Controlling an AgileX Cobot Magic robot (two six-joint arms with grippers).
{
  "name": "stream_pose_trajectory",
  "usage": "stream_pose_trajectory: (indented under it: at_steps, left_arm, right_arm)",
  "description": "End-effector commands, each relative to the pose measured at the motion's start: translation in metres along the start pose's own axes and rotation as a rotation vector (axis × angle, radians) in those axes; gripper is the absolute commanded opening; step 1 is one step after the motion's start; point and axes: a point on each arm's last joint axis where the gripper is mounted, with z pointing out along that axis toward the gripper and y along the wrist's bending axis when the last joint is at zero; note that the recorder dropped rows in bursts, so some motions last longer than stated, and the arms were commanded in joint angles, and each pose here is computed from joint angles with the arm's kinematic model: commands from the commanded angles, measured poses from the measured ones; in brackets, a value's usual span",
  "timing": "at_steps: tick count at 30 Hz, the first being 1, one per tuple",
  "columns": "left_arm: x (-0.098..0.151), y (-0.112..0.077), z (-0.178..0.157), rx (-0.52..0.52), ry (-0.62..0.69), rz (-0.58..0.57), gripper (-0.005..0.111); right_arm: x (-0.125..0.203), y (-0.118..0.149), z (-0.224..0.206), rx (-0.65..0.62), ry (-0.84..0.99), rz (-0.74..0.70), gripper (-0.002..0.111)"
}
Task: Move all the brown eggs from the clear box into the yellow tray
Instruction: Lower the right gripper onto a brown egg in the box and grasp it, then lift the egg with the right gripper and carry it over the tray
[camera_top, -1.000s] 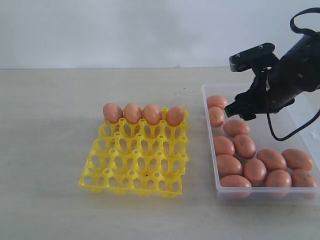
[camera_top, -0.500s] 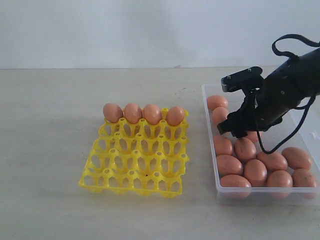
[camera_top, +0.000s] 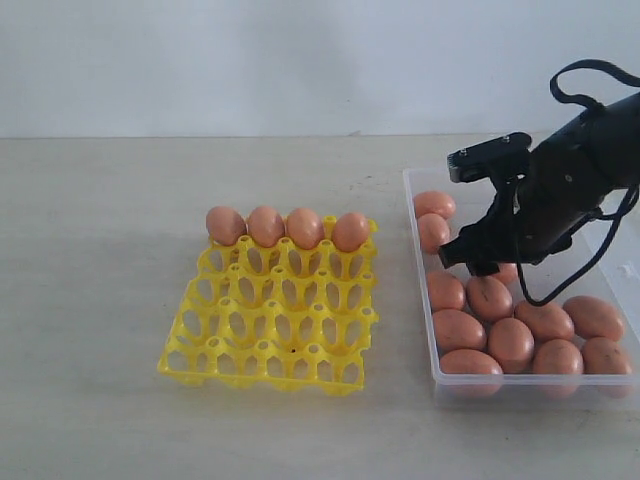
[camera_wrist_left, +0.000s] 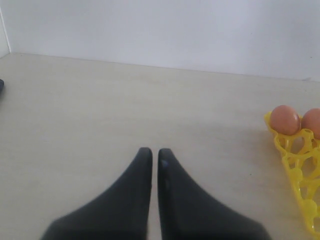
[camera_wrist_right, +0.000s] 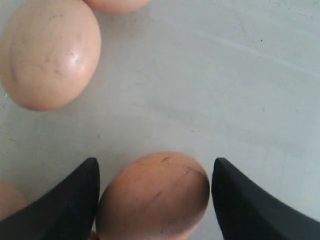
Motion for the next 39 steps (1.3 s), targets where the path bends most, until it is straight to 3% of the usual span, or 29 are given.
stream_pose_trajectory:
  at_steps: [1, 8, 16, 22, 32, 39]
  left_arm:
    - [0.001, 0.0, 0.0, -0.003, -0.004, 0.003, 0.004]
    - [0.001, 0.0, 0.0, -0.003, -0.004, 0.003, 0.004]
    - [0.001, 0.0, 0.0, -0.003, -0.004, 0.003, 0.004]
    - [0.0, 0.0, 0.0, -0.003, -0.008, 0.003, 0.004]
    - [0.0, 0.0, 0.0, -0.003, -0.008, 0.003, 0.004]
    - [0.0, 0.0, 0.0, -0.003, -0.008, 0.003, 0.004]
  right_arm:
    - [0.0, -0.002, -0.003, 0.005, 0.012, 0.016, 0.057]
    - [0.002, 0.002, -0.003, -0.037, 0.032, 0.161, 0.053]
    - [-0.002, 0.004, -0.003, -0.06, -0.007, 0.193, 0.028]
    - [-0.011, 0.005, -0.005, -0.082, -0.102, 0.192, 0.0]
    - [-0.018, 0.005, -0.01, -0.096, -0.174, 0.188, 0.0]
    - [-0.036, 0.0, -0.049, -0.1, -0.35, 0.123, 0.0]
